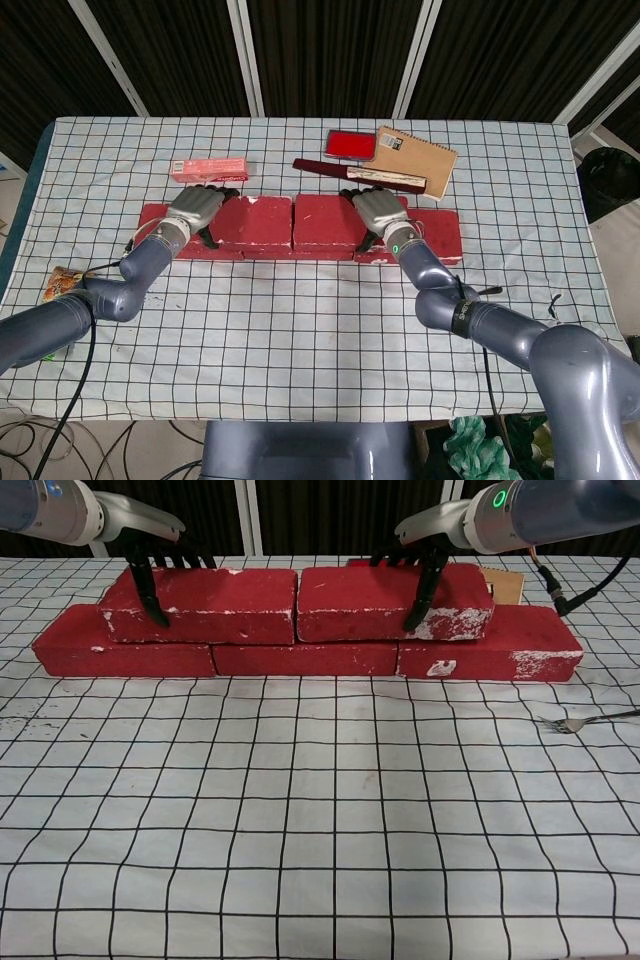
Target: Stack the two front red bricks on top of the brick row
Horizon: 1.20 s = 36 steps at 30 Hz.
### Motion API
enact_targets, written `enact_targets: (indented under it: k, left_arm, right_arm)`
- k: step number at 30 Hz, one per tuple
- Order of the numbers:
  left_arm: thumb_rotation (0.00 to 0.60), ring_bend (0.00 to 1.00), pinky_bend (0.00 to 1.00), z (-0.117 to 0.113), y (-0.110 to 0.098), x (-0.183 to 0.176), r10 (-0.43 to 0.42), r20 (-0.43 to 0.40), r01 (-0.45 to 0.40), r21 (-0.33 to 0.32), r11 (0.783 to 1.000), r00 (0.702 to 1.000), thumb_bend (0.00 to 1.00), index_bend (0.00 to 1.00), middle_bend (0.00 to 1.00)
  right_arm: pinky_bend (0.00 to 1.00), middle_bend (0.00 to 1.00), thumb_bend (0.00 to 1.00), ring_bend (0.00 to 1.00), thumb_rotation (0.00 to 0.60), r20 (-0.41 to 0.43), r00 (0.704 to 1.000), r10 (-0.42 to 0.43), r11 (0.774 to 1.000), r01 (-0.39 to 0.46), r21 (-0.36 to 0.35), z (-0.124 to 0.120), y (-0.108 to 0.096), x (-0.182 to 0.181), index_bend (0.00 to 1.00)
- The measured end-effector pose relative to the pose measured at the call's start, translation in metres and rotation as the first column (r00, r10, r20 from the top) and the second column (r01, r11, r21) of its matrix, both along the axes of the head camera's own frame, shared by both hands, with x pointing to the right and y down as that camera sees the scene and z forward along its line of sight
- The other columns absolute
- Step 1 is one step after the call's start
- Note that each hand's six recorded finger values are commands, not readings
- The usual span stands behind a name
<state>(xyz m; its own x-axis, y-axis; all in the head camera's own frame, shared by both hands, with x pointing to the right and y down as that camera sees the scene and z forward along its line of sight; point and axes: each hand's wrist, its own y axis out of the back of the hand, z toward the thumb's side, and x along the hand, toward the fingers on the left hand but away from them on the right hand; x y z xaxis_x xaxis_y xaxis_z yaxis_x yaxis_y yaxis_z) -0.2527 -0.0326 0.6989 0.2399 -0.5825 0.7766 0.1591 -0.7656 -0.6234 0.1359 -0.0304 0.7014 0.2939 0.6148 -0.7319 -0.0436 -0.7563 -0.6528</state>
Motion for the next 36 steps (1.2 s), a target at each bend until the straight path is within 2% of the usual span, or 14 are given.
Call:
enact_targets:
  k: [15, 24, 36]
  left_arm:
    - [0.6, 0.1, 0.15, 0.0046, 0.0003, -0.0001, -0.006, 0.007, 0.006, 0.002, 1.0, 1.0, 0.14, 0.17, 0.19]
    - [0.6, 0.09, 0.15, 0.0077, 0.001, 0.0024, -0.005, 0.007, 0.005, -0.004, 1.0, 1.0, 0.09, 0.17, 0.19]
    - [0.6, 0.08, 0.14, 0.0075, 0.001, 0.0019, -0.011, 0.006, 0.011, -0.008, 1.0, 1.0, 0.0, 0.13, 0.17]
  right_arm:
    - [0.09, 0.23, 0.19, 0.18, 0.6, -0.004, 1.0, 0.0, 1.0, 0.0, -0.016, 0.0023, 0.0024, 0.0011, 0.2]
    - [0.09, 0.21, 0.18, 0.16, 0.6, -0.01, 1.0, 0.003, 1.0, -0.003, -0.018, 0.006, 0.0026, 0.0018, 0.2]
    - [0.09, 0.14, 0.16, 0.09, 0.6, -0.012, 1.0, 0.005, 1.0, -0.005, -0.027, 0.0095, 0.004, 0.0026, 0.16]
